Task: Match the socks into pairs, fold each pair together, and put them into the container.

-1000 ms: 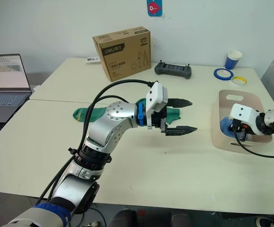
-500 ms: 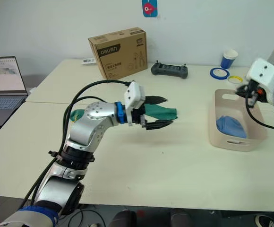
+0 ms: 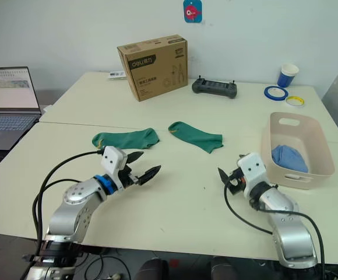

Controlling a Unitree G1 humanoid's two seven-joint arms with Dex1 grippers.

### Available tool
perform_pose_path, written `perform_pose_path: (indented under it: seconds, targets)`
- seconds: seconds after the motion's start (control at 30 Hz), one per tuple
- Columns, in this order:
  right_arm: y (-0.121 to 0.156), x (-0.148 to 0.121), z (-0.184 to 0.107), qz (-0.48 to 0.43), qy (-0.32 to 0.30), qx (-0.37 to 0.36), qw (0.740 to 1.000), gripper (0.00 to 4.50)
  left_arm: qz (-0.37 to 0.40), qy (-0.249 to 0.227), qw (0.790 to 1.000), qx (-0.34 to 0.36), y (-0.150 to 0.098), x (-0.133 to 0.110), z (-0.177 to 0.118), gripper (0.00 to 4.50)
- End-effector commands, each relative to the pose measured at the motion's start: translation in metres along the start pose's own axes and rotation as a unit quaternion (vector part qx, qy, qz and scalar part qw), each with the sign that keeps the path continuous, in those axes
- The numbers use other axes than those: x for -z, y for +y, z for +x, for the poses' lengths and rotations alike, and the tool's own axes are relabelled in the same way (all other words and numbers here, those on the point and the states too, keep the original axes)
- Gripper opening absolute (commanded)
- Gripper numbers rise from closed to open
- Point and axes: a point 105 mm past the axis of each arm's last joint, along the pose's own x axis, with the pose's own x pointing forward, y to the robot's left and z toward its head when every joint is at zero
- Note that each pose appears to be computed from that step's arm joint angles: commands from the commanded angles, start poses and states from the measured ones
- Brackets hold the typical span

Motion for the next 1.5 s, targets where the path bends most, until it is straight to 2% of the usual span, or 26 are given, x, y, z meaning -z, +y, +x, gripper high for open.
perform_pose_path:
  seconds: [0.03, 0.17, 0.4, 0.67, 0.9, 1.0, 1.07, 1.17, 1.33, 1.5]
  targets:
    - [0.008, 0.003, -0.007, 0.002, -0.017, 0.026, 1.0, 4.41, 0.021, -0.013, 0.999, -0.043, 0.001, -0.001, -0.012, 4.5]
    - [0.019, 0.02, -0.015, 0.004, 0.0, 0.028, 1.0, 4.41, 0.022, 0.005, 0.996, -0.092, 0.006, 0.015, -0.022, 4.5]
    - [0.024, 0.028, -0.018, -0.002, 0.01, 0.012, 1.0, 4.41, 0.024, 0.014, 0.995, -0.092, 0.007, 0.022, -0.031, 4.5]
    - [0.02, 0.014, -0.015, 0.001, -0.012, -0.007, 1.0, 4.41, 0.012, -0.002, 0.997, -0.082, 0.007, 0.016, -0.034, 4.5]
    - [0.027, -0.015, -0.006, 0.035, -0.067, -0.063, 0.995, 4.41, 0.013, -0.023, 0.993, -0.112, 0.024, 0.006, -0.043, 4.5]
    - [0.036, -0.036, -0.005, 0.032, -0.09, -0.127, 0.987, 4.41, 0.037, -0.019, 0.993, -0.111, 0.04, -0.003, -0.029, 4.5]
    - [0.035, -0.043, -0.005, 0.028, -0.093, -0.14, 0.985, 4.41, 0.053, -0.01, 0.994, -0.098, 0.046, -0.007, -0.018, 4.5]
    - [0.032, -0.048, -0.005, 0.027, -0.09, -0.139, 0.986, 4.41, 0.077, 0.008, 0.994, -0.075, 0.05, -0.006, -0.003, 4.5]
    - [0.025, -0.047, -0.003, 0.018, -0.082, -0.12, 0.989, 4.41, 0.07, 0.039, 0.996, -0.05, 0.058, -0.003, 0.042, 4.5]
    - [0.021, -0.048, -0.003, 0.021, -0.082, -0.102, 0.991, 4.41, 0.093, 0.047, 0.993, -0.049, 0.058, -0.004, 0.068, 4.5]
